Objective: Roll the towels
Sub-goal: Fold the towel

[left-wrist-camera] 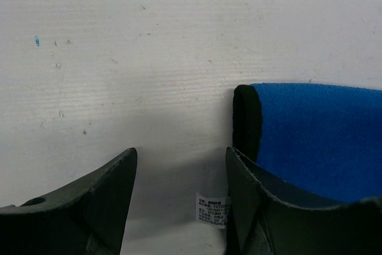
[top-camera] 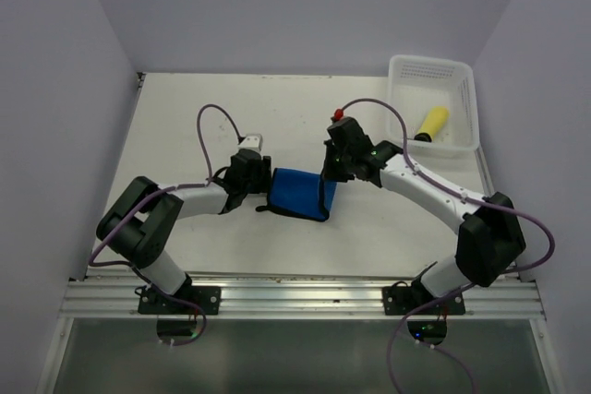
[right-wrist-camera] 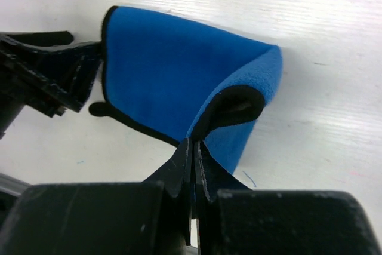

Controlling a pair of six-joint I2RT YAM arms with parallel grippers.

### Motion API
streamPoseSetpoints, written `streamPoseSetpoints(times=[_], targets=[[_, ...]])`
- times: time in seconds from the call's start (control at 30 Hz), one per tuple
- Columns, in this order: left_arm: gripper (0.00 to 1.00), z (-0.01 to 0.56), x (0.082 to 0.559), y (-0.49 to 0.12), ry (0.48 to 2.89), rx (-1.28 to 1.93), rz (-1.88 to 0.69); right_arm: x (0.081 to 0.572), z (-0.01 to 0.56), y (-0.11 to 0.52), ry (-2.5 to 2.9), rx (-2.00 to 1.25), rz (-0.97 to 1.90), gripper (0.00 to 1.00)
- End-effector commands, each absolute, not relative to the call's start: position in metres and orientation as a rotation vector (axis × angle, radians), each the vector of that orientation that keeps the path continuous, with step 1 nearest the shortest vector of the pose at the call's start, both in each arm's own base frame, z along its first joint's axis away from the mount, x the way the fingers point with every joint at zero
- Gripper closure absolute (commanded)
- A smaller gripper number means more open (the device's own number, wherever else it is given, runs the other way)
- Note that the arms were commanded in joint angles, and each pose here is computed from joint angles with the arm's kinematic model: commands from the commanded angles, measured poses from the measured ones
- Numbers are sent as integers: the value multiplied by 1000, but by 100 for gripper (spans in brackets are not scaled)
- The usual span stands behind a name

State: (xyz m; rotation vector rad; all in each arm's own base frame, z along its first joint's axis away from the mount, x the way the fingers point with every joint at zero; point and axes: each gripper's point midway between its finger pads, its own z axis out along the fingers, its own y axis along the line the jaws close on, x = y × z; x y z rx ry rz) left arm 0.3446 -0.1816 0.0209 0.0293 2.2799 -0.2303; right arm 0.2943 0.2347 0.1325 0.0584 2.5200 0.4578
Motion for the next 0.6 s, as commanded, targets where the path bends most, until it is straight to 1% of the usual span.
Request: streamPoseSetpoints(times=[0.0, 0.3, 0.33, 0.57], targets=[[35, 27, 347, -189, 2262, 25, -292, 303, 148, 278, 2489, -78, 582, 100], [35, 30, 342, -187, 2254, 34, -298, 311, 124, 343, 2532, -189, 650, 100], [35, 29, 342, -186, 2257, 36, -289, 311, 114, 348, 2556, -195, 645, 100], [35, 27, 340, -182, 2259, 43, -267, 321, 98, 366, 2574, -198, 640, 100]])
